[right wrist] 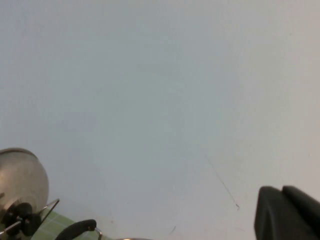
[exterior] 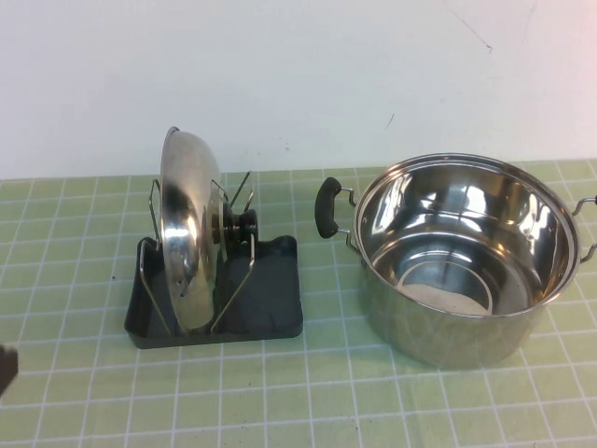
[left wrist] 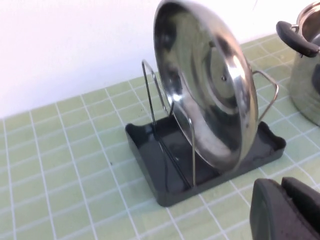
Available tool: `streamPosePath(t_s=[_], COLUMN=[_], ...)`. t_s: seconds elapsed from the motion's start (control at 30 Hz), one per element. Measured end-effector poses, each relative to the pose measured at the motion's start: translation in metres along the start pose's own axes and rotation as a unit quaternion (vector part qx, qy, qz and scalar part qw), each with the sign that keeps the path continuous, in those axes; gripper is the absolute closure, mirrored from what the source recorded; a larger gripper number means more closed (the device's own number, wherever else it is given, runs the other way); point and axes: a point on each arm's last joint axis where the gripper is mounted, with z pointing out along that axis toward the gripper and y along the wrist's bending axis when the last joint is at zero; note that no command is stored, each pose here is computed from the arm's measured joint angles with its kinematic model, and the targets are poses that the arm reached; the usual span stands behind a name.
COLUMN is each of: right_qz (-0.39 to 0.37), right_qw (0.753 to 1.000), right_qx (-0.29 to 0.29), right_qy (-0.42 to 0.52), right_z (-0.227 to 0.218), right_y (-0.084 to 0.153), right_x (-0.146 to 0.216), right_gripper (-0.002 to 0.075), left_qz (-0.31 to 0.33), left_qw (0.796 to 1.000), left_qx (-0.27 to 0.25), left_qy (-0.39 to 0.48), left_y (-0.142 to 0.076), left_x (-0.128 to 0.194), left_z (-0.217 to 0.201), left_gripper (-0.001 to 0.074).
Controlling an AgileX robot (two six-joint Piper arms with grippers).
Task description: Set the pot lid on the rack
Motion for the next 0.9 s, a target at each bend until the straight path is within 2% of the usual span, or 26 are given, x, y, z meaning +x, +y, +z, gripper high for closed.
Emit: streamPosePath(t_s=[0.3, 0.67, 0.9], right_qz=[0.015, 0.026, 0.028], right_qw=[1.000, 0.999, 0.999], right_qx=[0.002, 0.003, 0.003], right_qy=[0.024, 0.045, 0.046], right_z=[-0.010, -0.010, -0.010], right_y=[0.003, 0.003, 0.003], right_x=[0.018, 0.023, 0.023], right_gripper=[0.0727, 0.0727, 0.0727], left_qz=[-0.024, -0.026, -0.025], left_qw=[1.000, 0.998, 0.997], left_qx=[-0.004, -0.003, -0.003], left_qy=[-0.007, 0.055, 0.067], left_y=[-0.002, -0.003, -0.004], left_x=[0.059, 0.099, 0.110], left_z=[-0.001, 0.016, 0.020], left_gripper=[0.0733, 0.0734, 0.0734])
